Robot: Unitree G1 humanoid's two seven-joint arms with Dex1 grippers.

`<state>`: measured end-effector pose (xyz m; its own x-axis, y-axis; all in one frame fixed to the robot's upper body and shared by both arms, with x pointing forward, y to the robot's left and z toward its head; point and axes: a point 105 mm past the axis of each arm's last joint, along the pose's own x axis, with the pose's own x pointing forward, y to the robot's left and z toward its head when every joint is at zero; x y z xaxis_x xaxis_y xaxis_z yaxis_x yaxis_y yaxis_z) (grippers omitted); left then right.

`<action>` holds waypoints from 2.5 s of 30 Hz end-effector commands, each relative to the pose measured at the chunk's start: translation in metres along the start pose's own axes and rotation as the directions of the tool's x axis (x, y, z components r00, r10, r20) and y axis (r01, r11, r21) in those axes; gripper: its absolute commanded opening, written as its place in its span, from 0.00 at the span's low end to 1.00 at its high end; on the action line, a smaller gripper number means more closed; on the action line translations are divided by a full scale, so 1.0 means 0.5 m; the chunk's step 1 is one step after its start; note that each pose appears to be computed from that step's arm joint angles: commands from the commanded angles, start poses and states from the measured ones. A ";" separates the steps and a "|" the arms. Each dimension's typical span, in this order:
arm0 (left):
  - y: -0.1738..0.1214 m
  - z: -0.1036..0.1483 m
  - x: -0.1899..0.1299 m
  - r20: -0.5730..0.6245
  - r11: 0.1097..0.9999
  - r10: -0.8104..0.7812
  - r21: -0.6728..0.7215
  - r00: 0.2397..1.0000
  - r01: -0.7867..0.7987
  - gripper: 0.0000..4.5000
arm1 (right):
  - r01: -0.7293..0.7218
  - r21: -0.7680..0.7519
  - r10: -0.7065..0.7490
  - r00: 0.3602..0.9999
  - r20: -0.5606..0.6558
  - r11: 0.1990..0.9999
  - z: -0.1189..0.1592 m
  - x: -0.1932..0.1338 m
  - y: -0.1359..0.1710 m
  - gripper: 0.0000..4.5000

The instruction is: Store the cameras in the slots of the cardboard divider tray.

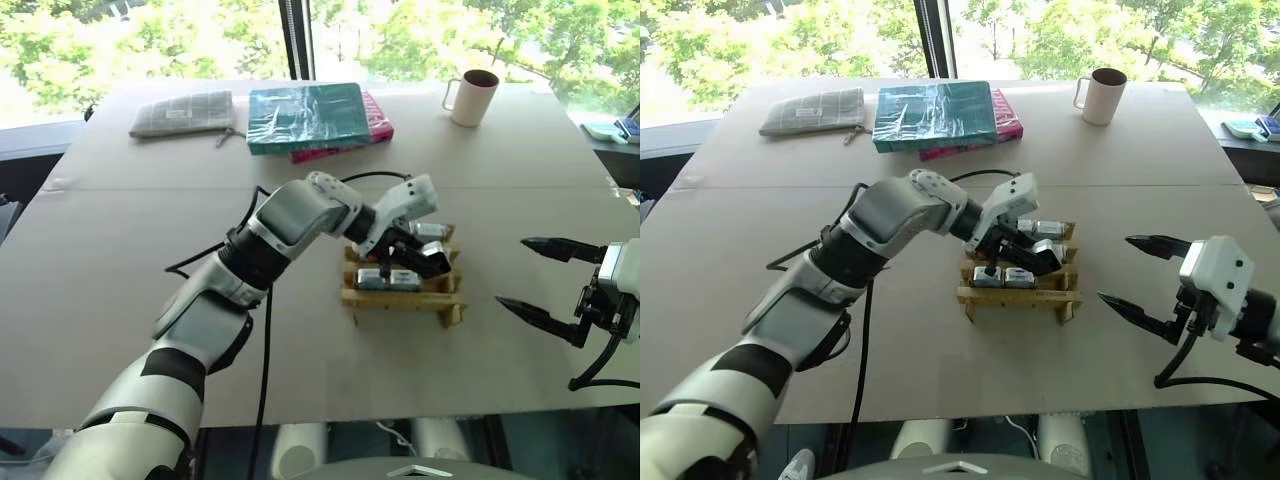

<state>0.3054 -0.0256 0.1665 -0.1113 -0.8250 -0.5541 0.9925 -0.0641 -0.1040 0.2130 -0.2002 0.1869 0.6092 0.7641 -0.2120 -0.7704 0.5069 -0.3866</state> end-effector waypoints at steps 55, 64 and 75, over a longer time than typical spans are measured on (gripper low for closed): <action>-0.023 0.102 -0.014 -0.004 0.995 0.046 0.084 0.999 -0.046 0.85 | 0.065 -0.044 -0.067 0.997 -0.045 0.997 -0.012 -0.048 0.030 1.00; 0.034 0.157 -0.134 0.545 0.946 0.261 0.019 0.797 -0.323 0.85 | 0.096 -0.009 -0.096 0.994 -0.045 0.995 -0.025 -0.033 0.026 1.00; -0.015 -0.111 -0.295 0.582 0.795 0.586 -0.281 0.564 -0.537 0.99 | 0.302 0.068 -0.298 0.952 -0.071 0.951 -0.069 -0.049 0.001 1.00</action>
<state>0.3266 0.1290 0.1863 0.5723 -0.8188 0.0446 0.8178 0.5659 -0.1049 0.2042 -0.2293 0.1529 0.8005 0.5718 -0.1798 -0.5962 0.7287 -0.3369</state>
